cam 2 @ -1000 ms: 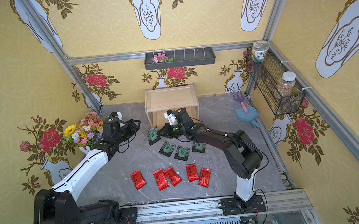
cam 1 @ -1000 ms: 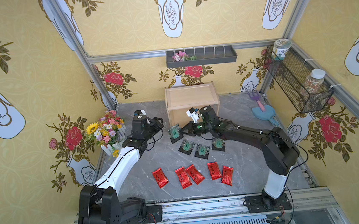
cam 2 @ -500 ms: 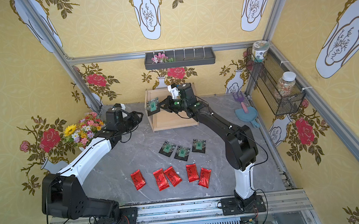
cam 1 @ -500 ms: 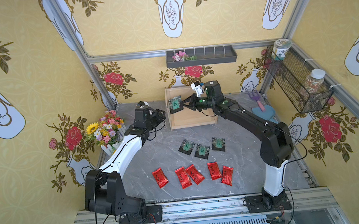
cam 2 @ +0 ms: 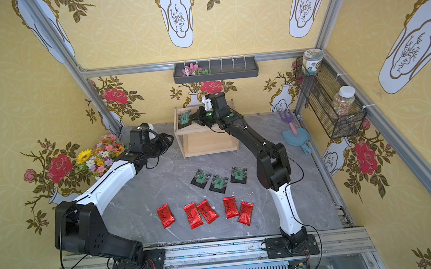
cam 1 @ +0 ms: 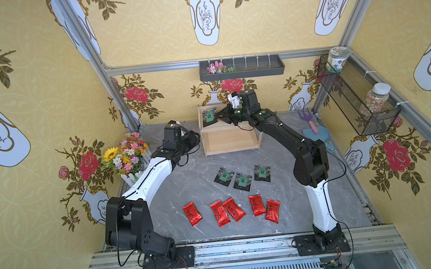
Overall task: Place the tea bags on the shelf by color
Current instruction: Place the tea bag on the shelf.
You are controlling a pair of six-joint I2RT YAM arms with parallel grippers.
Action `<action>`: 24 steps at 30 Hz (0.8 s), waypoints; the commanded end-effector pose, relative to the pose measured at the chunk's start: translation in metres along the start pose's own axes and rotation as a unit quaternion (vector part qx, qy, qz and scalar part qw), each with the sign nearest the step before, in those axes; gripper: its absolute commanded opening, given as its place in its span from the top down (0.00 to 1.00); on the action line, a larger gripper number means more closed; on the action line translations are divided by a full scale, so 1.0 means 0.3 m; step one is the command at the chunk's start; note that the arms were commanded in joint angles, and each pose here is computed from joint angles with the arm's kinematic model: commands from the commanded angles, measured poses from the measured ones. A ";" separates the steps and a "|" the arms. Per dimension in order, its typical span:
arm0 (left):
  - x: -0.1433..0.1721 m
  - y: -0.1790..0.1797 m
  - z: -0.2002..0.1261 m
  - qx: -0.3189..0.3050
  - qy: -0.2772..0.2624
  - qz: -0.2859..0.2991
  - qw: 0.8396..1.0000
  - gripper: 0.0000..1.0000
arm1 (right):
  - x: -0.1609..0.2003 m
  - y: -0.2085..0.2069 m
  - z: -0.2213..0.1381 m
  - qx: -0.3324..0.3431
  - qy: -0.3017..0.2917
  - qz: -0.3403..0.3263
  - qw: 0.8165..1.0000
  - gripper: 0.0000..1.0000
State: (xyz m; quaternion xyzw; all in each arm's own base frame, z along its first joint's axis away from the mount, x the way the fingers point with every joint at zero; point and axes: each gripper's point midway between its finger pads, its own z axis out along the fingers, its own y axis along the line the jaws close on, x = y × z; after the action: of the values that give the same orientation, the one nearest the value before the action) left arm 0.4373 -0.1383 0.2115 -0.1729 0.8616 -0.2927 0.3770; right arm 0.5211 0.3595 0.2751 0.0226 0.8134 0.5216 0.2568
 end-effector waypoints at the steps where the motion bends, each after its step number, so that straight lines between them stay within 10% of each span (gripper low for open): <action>1: 0.006 -0.003 0.008 0.003 0.006 0.011 1.000 0.44 | -0.011 -0.020 0.003 0.014 -0.006 -0.008 1.000 0.93; 24: 0.036 -0.010 0.023 0.020 0.025 0.001 1.000 0.43 | 0.002 -0.071 0.067 0.039 0.022 -0.029 0.999 0.71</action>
State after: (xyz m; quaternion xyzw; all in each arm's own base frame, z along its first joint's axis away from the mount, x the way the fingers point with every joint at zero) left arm 0.4363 -0.1466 0.2048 -0.1589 0.8659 -0.3069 0.3617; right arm 0.5343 0.3685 0.2520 0.0092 0.8350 0.4916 0.2469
